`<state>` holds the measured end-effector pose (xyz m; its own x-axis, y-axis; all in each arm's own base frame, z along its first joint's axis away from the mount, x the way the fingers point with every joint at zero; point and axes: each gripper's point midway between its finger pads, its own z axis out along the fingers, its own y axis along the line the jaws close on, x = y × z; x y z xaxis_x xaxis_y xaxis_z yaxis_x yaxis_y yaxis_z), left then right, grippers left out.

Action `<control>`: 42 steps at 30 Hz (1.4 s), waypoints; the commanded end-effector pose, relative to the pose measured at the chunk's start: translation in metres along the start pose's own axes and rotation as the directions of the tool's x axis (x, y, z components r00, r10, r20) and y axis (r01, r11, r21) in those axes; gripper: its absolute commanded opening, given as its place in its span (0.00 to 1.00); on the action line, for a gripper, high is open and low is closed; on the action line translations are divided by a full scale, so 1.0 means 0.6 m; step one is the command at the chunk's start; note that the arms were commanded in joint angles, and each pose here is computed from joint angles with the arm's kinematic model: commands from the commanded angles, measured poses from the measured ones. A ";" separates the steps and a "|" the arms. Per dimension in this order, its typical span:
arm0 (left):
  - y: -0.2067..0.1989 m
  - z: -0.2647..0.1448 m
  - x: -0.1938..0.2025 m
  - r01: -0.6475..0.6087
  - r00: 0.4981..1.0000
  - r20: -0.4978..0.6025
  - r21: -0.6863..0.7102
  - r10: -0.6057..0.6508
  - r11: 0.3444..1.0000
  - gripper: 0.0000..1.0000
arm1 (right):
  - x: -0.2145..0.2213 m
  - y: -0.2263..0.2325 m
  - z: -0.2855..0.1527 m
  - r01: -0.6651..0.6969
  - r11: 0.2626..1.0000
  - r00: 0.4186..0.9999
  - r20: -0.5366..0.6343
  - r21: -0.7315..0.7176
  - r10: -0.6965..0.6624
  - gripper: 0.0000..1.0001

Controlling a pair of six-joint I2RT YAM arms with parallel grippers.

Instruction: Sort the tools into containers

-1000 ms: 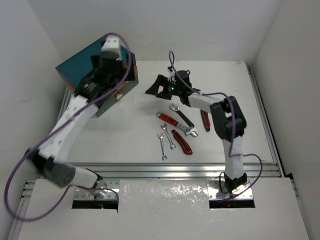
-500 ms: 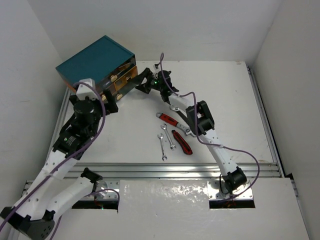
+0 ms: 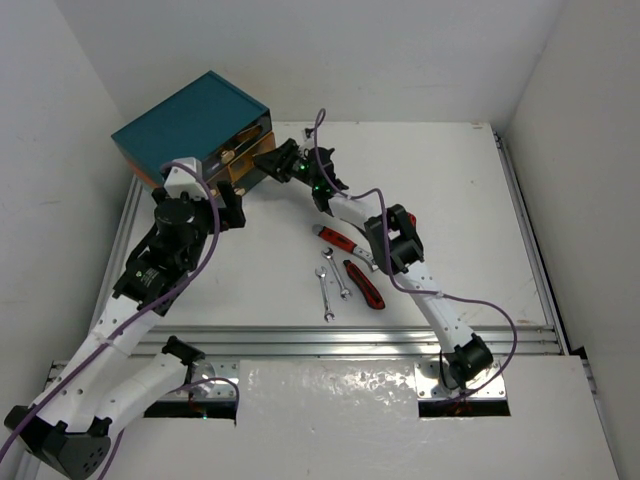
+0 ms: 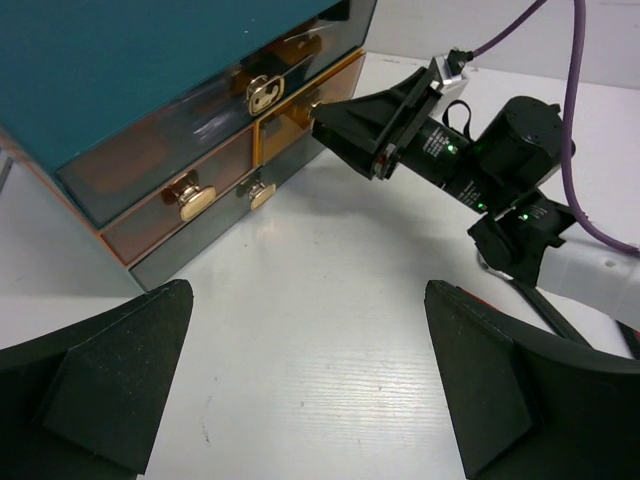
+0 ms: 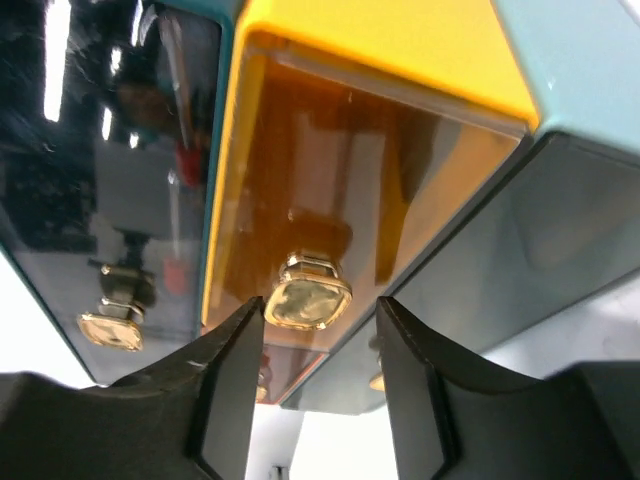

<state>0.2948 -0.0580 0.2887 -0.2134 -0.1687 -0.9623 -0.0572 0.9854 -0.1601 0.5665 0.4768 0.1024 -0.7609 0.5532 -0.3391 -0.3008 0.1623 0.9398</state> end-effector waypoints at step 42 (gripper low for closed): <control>-0.004 -0.010 -0.027 0.021 0.997 0.071 0.048 -0.025 0.999 1.00 | -0.058 0.135 -0.287 0.180 0.983 0.975 -0.127 -0.041 -0.184 0.99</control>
<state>0.2892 -0.0633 0.2933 -0.1985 -0.1783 -0.9637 -0.0013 0.9834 -0.1817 0.4929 0.3333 0.1443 -0.7996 0.4696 -0.3744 -0.3186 0.1967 0.9273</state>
